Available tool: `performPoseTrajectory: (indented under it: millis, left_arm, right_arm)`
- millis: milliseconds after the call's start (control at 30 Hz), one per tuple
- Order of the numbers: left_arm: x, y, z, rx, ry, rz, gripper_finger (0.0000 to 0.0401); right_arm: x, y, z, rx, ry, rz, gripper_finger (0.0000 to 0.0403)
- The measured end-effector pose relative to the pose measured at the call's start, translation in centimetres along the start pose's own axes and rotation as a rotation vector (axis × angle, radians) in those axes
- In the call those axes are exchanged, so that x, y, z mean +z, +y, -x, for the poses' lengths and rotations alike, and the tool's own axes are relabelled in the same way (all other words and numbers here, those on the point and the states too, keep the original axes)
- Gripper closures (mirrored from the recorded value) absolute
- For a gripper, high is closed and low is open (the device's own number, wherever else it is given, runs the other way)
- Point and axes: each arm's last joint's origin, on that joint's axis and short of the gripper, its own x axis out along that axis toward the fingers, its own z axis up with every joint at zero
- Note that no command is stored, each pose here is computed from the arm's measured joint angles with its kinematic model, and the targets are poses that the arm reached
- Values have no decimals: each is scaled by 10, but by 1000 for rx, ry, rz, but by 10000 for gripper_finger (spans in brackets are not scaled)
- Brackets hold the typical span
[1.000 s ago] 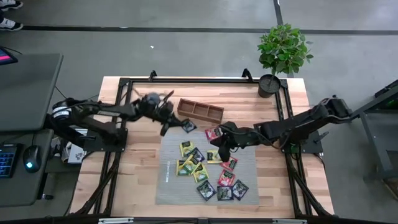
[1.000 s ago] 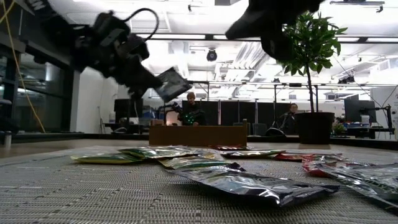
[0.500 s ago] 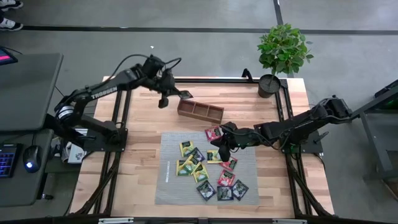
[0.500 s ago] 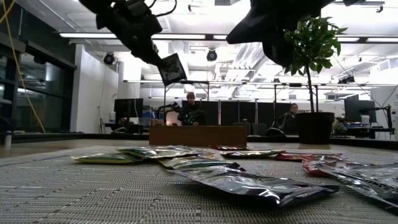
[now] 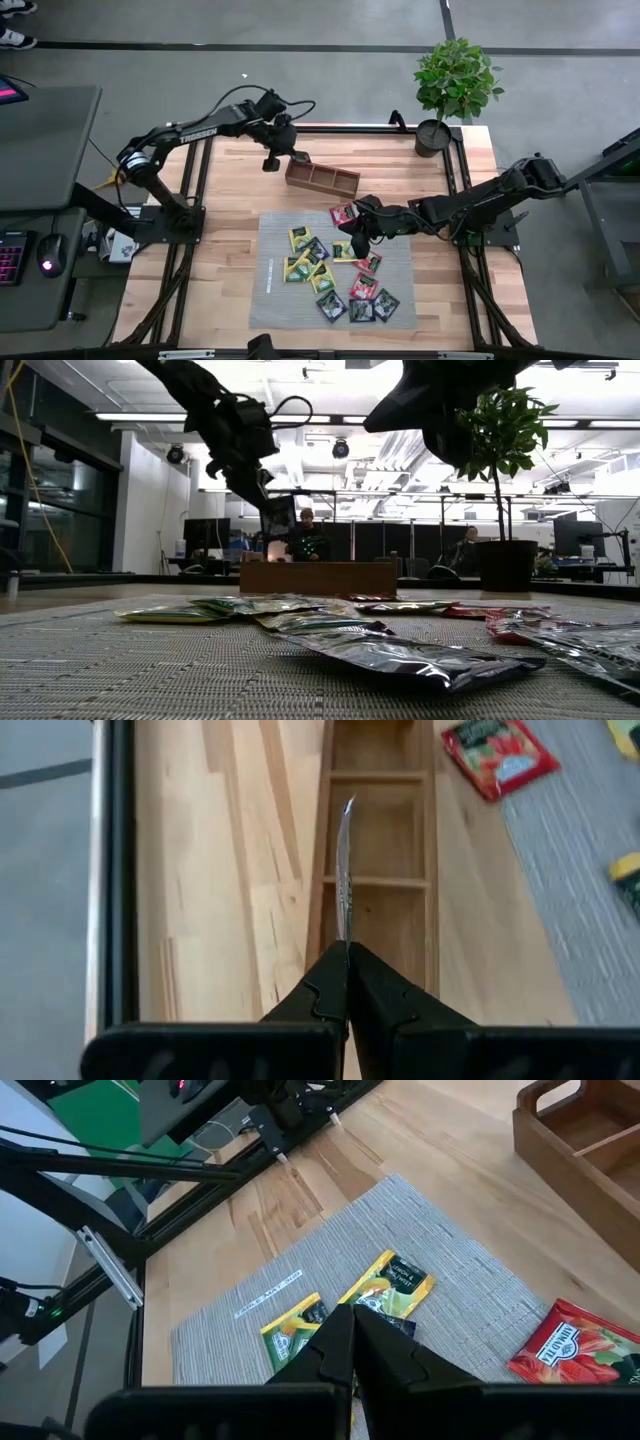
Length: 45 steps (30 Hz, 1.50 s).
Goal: Pick & Place Tea
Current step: Put the purple tea bag into the left section of the wooden organizer
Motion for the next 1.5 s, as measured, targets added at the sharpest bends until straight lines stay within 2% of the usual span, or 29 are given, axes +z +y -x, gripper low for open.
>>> performPoseTrajectory:
  millis: [367,800,1100,1500]
  left_arm:
    - [-7,4,-21,-35,36,-50,401]
    - [-7,5,-21,-10,62,-77,401]
    - [2,-4,-26,-20,55,-130,401]
    - [-4,-3,-32,-18,116,-115,401]
  right_arm:
    - [0,0,0,-2,-2,-6,395]
    - [0,0,0,-1,-1,-10,394]
    - [0,0,0,1,1,-19,401]
    - [0,0,0,7,6,-28,401]
